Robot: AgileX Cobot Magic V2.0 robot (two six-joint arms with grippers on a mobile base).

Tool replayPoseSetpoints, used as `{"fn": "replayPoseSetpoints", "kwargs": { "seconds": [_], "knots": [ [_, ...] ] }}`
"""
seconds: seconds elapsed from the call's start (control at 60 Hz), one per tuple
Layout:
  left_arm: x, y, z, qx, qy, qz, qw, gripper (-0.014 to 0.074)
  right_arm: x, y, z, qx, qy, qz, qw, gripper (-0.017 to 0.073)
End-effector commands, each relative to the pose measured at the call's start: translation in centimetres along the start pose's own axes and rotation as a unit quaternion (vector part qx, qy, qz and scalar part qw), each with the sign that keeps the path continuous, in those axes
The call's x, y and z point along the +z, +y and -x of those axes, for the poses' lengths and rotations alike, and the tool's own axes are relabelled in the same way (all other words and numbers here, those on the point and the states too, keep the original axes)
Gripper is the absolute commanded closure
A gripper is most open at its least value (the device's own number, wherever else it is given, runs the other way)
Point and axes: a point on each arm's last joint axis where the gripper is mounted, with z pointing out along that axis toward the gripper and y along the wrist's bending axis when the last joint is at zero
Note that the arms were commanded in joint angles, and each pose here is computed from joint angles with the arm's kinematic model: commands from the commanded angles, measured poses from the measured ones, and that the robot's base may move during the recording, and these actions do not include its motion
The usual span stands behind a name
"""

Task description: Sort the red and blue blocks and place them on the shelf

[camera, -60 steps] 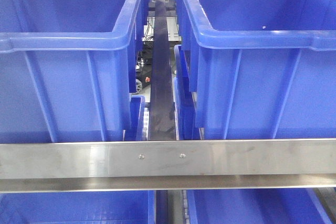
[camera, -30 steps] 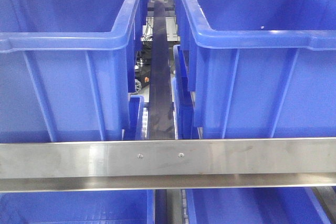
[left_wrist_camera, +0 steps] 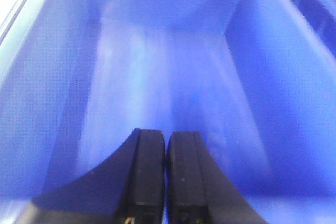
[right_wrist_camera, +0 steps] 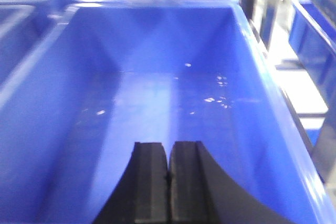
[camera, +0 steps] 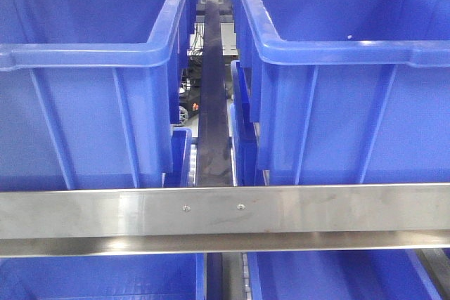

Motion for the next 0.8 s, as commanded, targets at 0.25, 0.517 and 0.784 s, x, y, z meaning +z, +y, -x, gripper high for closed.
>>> {"fn": "replayPoseSetpoints", "kwargs": {
  "seconds": [0.25, 0.517, 0.784],
  "knots": [
    [-5.3, 0.3, -1.2, 0.001, -0.111, -0.027, 0.994, 0.0454, -5.3, -0.1, -1.7, -0.012, -0.048, 0.005, 0.999, 0.051],
    [-5.8, 0.4, -1.7, 0.007, -0.119, -0.026, 0.993, 0.0457, -5.7, -0.1, -2.1, -0.012, -0.055, 0.006, 0.998, 0.051],
    [-5.8, 0.4, -1.7, 0.007, -0.119, -0.026, 0.993, 0.0457, -5.7, -0.1, -2.1, -0.012, -0.054, 0.006, 0.998, 0.051]
  ]
}}
